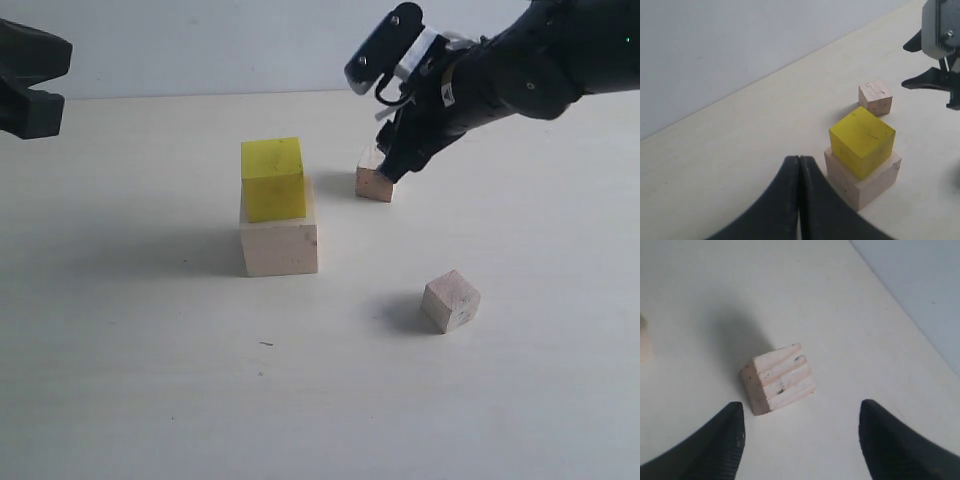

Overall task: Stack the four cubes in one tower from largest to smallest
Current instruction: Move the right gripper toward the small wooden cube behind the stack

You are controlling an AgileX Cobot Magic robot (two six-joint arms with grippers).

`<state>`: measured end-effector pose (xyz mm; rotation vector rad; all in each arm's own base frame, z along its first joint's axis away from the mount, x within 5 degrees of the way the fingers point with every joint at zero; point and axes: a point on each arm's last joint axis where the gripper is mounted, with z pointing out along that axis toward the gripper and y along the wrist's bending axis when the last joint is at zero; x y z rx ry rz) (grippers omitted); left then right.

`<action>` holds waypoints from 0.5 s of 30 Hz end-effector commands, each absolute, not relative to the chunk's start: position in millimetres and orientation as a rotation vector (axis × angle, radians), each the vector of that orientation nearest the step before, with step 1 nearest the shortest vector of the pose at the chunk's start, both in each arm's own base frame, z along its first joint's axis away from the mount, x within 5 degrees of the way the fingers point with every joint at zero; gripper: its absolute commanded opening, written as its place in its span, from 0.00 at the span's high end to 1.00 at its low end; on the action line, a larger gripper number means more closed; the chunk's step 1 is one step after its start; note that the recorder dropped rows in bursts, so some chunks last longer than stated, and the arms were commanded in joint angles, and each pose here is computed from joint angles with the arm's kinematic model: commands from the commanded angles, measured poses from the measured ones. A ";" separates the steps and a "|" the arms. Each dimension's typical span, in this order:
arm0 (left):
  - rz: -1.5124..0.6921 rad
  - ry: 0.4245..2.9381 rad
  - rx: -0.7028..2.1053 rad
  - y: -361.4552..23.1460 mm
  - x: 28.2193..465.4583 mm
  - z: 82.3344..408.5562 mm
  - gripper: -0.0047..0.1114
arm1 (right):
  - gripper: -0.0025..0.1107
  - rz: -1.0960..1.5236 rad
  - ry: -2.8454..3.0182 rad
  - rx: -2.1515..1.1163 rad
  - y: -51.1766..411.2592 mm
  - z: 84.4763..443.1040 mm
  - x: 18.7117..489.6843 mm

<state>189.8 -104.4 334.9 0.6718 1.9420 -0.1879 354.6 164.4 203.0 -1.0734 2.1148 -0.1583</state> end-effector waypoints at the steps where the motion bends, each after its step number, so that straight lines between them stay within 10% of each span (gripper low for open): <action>1: -0.196 1.939 0.669 -104.9 188.7 335.1 0.96 | 0.45 -0.189 2.163 -0.964 164.0 231.0 370.0; 15: -0.203 1.944 0.657 -104.9 188.7 335.1 0.96 | 0.45 -0.152 2.539 -0.371 178.8 243.5 422.5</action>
